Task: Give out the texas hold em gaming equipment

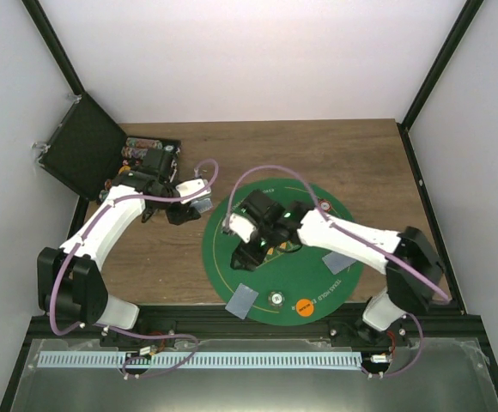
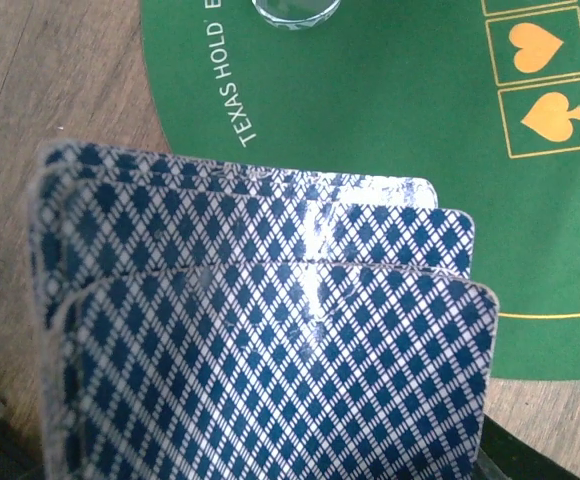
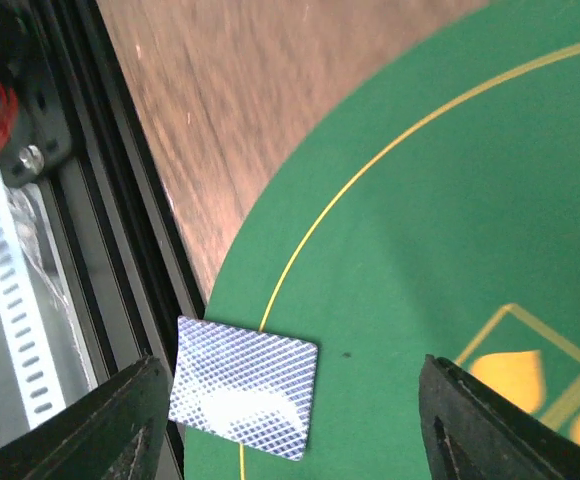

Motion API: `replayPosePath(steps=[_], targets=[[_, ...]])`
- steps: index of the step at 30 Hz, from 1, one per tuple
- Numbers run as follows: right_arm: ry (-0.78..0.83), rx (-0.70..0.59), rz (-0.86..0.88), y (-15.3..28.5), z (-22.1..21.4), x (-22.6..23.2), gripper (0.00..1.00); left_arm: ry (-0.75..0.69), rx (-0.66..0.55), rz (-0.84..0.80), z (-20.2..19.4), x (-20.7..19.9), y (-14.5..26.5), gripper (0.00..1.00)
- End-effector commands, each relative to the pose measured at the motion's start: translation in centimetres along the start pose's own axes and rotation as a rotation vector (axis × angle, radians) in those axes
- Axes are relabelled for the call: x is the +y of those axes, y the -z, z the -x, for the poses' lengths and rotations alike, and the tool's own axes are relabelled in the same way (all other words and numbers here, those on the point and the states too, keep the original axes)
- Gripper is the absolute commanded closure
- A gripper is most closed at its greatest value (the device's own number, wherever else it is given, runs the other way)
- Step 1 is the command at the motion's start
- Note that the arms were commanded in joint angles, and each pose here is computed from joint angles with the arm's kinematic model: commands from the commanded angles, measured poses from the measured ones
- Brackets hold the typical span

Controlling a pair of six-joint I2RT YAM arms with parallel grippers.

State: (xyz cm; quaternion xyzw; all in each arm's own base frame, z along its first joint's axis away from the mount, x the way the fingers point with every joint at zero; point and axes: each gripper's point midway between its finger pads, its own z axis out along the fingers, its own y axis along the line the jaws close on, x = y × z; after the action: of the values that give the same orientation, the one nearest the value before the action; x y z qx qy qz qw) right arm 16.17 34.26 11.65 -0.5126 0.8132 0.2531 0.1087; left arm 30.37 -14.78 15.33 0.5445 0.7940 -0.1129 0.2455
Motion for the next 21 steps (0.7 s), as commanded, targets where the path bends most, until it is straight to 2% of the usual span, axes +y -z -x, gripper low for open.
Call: replayPosePath(steps=[1, 5, 8, 10, 14, 21], targets=[[-0.101, -0.272, 0.038, 6.3, 4.6, -1.1, 0.28, -0.045, -0.047, -0.005, 1.7, -0.2, 1.7, 0.46], [-0.264, -0.531, 0.123, 11.9, 6.8, -3.5, 0.2, -0.087, -0.042, -0.043, 2.7, -1.4, 1.7, 0.46], [-0.362, -0.699, 0.173, 15.1, 8.7, -5.5, 0.19, -0.159, -0.025, -0.074, 3.6, -3.2, 1.3, 0.46], [-0.387, -0.756, 0.185, 16.1, 9.7, -6.1, 0.19, -0.203, -0.023, -0.102, 4.2, -4.4, 1.2, 0.46], [-0.359, -0.805, 0.219, 16.6, 11.3, -6.3, 0.18, -0.227, -0.061, -0.149, 6.0, -5.9, 1.7, 0.46], [-0.348, -0.797, 0.329, 15.3, 11.8, -5.6, 0.19, -0.235, -0.092, -0.17, 7.1, -6.6, 2.3, 0.46]])
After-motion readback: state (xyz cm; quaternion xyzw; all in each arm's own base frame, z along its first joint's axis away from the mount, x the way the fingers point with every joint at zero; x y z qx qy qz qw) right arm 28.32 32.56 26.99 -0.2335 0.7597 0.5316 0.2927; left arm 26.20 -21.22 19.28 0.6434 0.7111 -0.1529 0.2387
